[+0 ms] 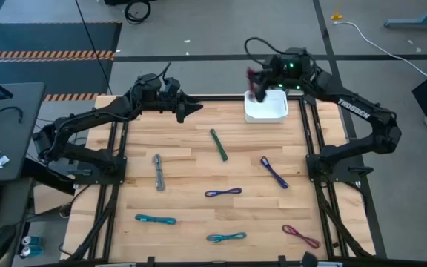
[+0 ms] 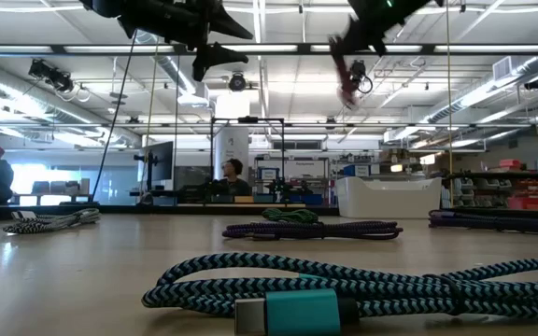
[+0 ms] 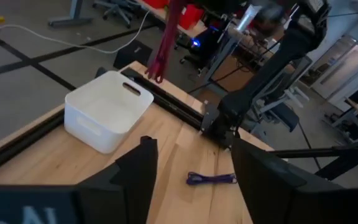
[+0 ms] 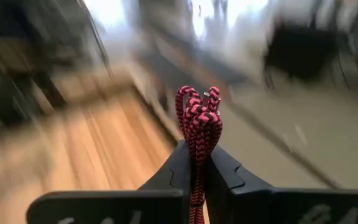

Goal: Pick and place USB-C Cables
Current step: Put the top pink charger cable into the bin, then put the white charger cable into the bin

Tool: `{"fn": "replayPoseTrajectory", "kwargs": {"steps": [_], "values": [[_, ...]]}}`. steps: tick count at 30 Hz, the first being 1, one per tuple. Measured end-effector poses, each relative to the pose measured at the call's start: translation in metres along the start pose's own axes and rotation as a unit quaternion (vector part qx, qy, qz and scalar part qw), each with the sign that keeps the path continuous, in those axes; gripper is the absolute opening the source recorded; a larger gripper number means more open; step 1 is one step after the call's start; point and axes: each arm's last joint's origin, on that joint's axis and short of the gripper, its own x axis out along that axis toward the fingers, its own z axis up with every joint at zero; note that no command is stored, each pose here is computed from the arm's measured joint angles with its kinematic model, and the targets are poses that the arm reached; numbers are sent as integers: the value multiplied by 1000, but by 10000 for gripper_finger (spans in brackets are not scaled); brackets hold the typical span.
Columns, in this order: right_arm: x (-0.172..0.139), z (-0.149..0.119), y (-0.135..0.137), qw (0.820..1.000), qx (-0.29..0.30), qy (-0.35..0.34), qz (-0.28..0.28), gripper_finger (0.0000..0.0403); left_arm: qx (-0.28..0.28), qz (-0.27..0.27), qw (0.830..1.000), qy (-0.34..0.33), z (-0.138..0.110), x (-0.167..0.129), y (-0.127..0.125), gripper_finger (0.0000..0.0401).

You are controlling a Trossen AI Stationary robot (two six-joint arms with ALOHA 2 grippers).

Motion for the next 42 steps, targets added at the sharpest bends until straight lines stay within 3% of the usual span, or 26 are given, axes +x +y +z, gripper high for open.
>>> {"fn": "replayPoseTrajectory", "kwargs": {"steps": [4, 9, 17, 23, 33, 42], "values": [[19, -34, -27, 987, -58, 151, 7, 20, 1, -1, 1000, -1, 0, 0, 0, 222], [66, -67, -50, 954, -138, 265, 11, 20, 1, -1, 1000, -1, 0, 0, 0, 210], [125, -114, -64, 881, -282, 377, 47, 22, 1, -1, 1000, -2, 0, 0, 0, 190], [157, -144, -73, 840, -320, 438, 24, 40, 1, 13, 1000, -11, 1, 0, 0, 183], [174, -159, -77, 828, -328, 455, -5, 87, -1, 8, 1000, -9, 0, 1, -3, 181], [140, -123, -73, 842, -320, 429, -61, 155, -2, 6, 1000, -5, -2, 2, -6, 181]]}}
